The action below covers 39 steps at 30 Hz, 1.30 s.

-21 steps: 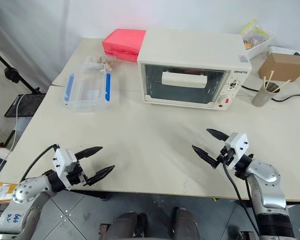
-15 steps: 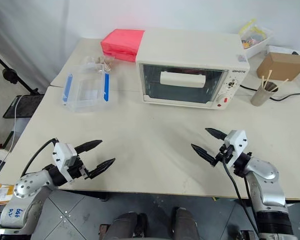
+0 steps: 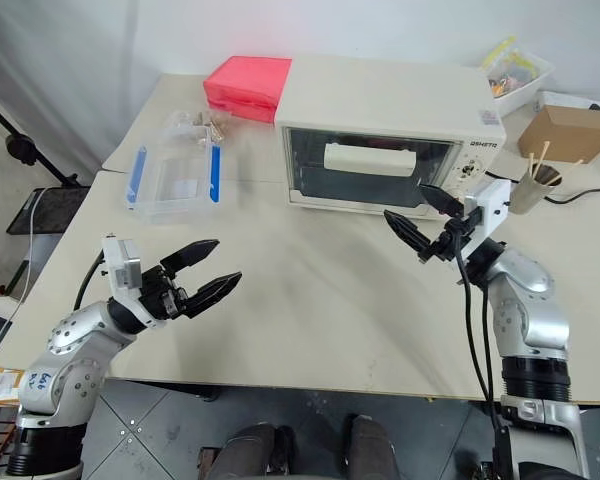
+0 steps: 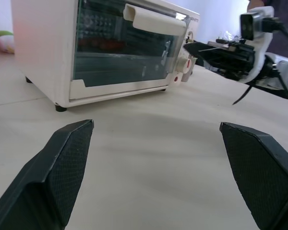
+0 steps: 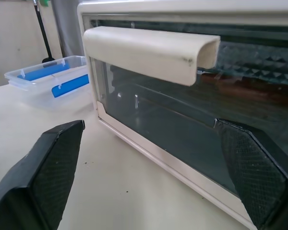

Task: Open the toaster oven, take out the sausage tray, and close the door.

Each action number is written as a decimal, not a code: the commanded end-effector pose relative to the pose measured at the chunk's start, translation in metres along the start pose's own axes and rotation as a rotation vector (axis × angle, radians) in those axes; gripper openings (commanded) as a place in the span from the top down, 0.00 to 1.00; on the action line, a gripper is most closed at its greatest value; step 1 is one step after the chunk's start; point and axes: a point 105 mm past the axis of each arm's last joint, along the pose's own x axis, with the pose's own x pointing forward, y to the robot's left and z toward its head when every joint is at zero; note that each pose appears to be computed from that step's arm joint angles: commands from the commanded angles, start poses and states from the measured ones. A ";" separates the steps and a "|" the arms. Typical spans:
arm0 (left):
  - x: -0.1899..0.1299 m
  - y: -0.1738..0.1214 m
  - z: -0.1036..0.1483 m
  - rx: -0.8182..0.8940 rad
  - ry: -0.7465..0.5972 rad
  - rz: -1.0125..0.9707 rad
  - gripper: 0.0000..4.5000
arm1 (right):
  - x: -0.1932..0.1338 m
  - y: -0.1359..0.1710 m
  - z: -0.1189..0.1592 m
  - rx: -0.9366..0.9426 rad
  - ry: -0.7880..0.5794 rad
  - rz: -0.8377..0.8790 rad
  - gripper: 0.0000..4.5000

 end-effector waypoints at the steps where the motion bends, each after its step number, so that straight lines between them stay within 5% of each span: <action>1: 0.002 -0.001 0.003 0.008 -0.026 -0.010 0.00 | 0.010 0.000 0.028 -0.077 -0.122 0.010 0.00; 7: 0.002 -0.001 -0.002 0.005 -0.029 -0.006 0.00 | 0.015 0.011 0.033 -0.110 -0.160 0.072 0.00; 18: 0.007 0.020 0.009 0.002 -0.080 0.024 0.00 | -0.009 0.039 0.006 -0.268 0.013 0.272 0.00; 24: 0.071 0.075 0.045 0.057 -0.186 0.061 0.32 | -0.026 0.036 -0.005 -0.376 0.079 0.289 0.00; 33: 0.138 0.076 0.039 0.061 -0.139 -0.022 0.96 | -0.031 0.040 -0.011 -0.419 0.088 0.299 0.00; 39: 0.156 0.069 0.025 0.037 -0.134 -0.055 0.99 | -0.038 0.041 -0.013 -0.444 0.100 0.282 0.00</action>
